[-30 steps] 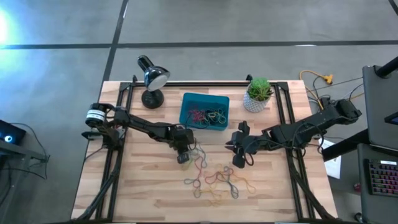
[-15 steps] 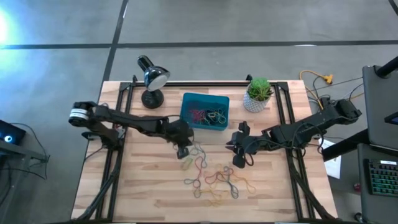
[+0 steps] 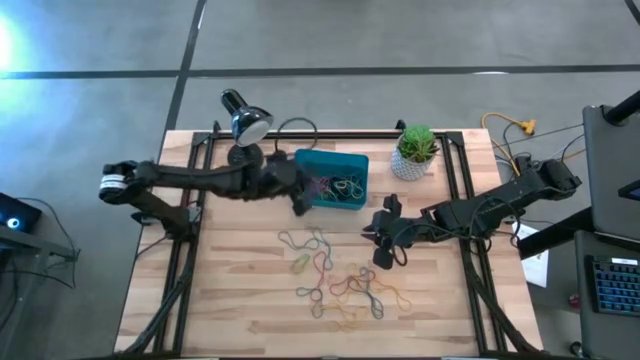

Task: Pick and place rubber bands into bin
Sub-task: Put the blue rubber band into the blue bin, then put the yellow rubber band into the blue bin

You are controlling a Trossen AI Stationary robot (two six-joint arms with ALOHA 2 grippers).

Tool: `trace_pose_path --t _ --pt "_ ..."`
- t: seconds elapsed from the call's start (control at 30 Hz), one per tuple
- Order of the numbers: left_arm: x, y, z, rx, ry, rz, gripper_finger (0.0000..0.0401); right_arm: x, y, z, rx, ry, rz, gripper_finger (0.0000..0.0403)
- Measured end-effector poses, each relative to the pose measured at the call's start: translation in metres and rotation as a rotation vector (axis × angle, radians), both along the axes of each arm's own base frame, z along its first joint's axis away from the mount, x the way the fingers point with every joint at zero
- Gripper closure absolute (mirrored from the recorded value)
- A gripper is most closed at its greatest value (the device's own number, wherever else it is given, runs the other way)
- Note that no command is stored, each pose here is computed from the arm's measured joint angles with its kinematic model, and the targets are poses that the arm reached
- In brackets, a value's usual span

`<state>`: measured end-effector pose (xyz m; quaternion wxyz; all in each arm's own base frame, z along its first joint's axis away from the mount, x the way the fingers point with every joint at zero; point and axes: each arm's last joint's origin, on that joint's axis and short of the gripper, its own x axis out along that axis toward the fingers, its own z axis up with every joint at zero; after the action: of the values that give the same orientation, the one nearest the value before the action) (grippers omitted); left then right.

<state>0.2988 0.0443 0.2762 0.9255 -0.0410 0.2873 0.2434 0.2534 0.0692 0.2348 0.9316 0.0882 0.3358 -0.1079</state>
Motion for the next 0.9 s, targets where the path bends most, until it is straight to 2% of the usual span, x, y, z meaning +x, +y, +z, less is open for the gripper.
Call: trace_pose_path --t 0.23,0.33,0.5,0.77,0.9 --pt "0.005 0.057 -0.023 -0.018 0.057 0.178 0.0401 0.003 0.001 0.004 0.024 -0.050 -0.007 0.0346" --pt "0.005 0.067 -0.033 -0.050 0.102 0.166 0.0400 0.003 0.001 0.004 0.045 -0.053 -0.024 0.0346" --pt "0.008 0.069 -0.038 -0.055 0.116 0.107 0.0364 0.003 0.001 0.003 0.066 -0.055 -0.041 0.0346" --pt "0.007 0.068 -0.037 -0.071 0.114 0.106 0.0285 0.003 0.001 0.003 0.069 -0.056 -0.044 0.0346" --pt "0.002 0.061 -0.030 -0.178 0.081 0.036 0.0267 0.002 0.002 0.001 0.090 -0.039 -0.026 0.0346"
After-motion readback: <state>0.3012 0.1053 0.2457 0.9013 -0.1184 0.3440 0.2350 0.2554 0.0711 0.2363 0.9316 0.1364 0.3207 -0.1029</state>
